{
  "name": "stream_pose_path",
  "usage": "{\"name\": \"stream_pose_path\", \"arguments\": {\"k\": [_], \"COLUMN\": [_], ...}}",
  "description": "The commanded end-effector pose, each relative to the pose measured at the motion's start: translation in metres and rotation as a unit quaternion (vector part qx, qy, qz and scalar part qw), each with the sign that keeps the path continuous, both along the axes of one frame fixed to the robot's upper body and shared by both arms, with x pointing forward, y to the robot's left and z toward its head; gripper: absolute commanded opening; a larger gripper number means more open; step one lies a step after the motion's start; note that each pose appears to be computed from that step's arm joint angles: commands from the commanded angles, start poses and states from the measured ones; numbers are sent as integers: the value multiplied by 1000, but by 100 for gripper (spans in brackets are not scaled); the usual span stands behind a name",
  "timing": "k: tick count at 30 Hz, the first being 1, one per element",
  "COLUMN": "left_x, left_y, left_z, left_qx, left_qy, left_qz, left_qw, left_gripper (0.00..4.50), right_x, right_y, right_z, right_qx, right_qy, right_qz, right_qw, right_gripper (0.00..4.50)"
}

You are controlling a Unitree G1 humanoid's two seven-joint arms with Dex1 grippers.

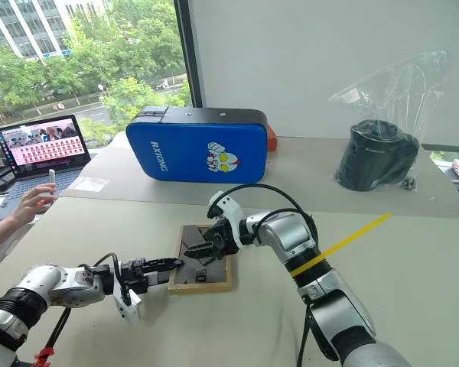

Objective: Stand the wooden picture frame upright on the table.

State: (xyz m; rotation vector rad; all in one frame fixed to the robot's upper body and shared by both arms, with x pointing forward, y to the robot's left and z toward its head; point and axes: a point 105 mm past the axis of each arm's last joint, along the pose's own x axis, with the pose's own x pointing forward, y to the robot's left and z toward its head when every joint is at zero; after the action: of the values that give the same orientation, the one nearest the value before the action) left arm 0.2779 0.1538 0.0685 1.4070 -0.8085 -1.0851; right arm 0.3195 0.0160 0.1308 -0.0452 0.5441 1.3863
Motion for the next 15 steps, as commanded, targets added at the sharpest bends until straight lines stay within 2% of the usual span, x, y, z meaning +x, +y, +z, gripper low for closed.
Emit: {"name": "stream_pose_path", "arguments": {"k": [1,7,13,15], "left_x": [-26,-29,-28,-27], "left_y": [-5,-5,-7,-8], "left_z": [-43,-45,-46,-46], "left_qx": [49,48,48,48], "left_qy": [73,78,78,78], "left_qz": [-22,-21,-21,-23], "left_qw": [996,996,996,996], "left_gripper": [123,123,123,123], "right_x": [-22,-14,-9,1], "right_y": [10,-3,-19,-34], "right_z": [32,40,25,21], "right_qx": [66,71,34,27], "right_qy": [-3,-32,-44,-44], "right_qz": [54,22,-6,-42], "right_qw": [996,997,998,998], "right_gripper": [441,441,441,441]}}
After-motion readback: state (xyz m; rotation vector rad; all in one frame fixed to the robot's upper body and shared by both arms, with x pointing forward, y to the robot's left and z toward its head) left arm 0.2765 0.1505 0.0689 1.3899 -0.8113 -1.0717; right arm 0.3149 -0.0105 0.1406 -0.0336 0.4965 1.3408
